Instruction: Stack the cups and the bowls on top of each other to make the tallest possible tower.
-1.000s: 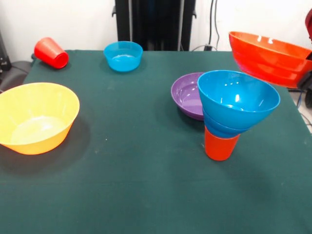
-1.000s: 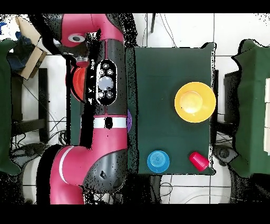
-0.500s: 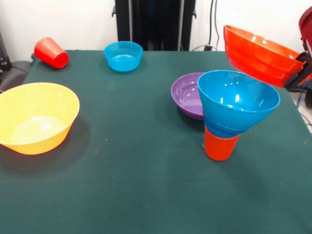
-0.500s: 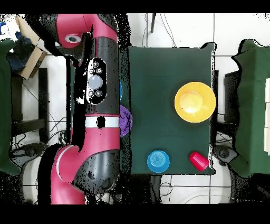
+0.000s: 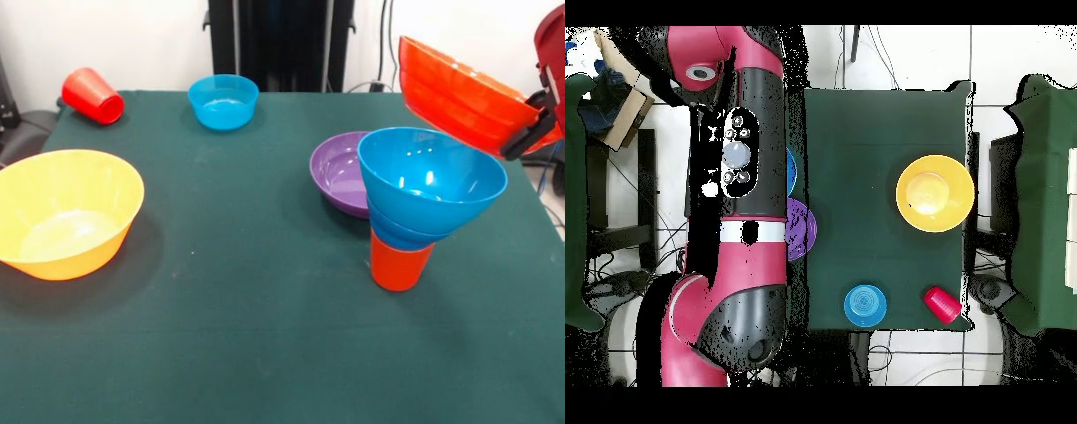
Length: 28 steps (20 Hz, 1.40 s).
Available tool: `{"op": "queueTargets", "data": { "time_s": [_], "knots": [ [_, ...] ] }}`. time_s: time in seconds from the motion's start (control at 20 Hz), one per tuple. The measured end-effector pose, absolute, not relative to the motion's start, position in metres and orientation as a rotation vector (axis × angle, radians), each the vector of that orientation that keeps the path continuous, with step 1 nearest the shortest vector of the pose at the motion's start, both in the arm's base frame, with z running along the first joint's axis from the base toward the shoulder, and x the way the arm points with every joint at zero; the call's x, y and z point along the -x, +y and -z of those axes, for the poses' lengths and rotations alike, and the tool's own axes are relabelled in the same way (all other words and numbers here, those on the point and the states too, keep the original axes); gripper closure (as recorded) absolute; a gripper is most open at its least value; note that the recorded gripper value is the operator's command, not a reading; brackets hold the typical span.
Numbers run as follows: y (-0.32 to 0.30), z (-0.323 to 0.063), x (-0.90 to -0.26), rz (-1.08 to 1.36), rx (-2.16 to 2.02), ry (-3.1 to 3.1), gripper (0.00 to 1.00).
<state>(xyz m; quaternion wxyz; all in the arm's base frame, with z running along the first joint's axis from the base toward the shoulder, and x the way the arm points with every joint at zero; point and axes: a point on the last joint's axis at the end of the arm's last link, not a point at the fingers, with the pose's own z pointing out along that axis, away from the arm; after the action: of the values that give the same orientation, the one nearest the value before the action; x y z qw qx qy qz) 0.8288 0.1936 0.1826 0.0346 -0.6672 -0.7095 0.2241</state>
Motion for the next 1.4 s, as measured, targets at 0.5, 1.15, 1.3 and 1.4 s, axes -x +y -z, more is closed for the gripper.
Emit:
{"op": "queueTargets", "data": {
  "time_s": [0.5, 1.15, 1.3, 1.4],
  "knots": [
    [0.186, -0.163, -0.822, -0.692, 2.079, -2.139, 1.0],
    [0.15, -0.158, -0.824, -0.556, 2.249, -2.132, 1.0],
    [0.142, -0.161, -0.822, -0.541, 2.273, -2.114, 1.0],
    [0.138, -0.163, -0.82, -0.533, 2.283, -2.1, 1.0]
  ]
}}
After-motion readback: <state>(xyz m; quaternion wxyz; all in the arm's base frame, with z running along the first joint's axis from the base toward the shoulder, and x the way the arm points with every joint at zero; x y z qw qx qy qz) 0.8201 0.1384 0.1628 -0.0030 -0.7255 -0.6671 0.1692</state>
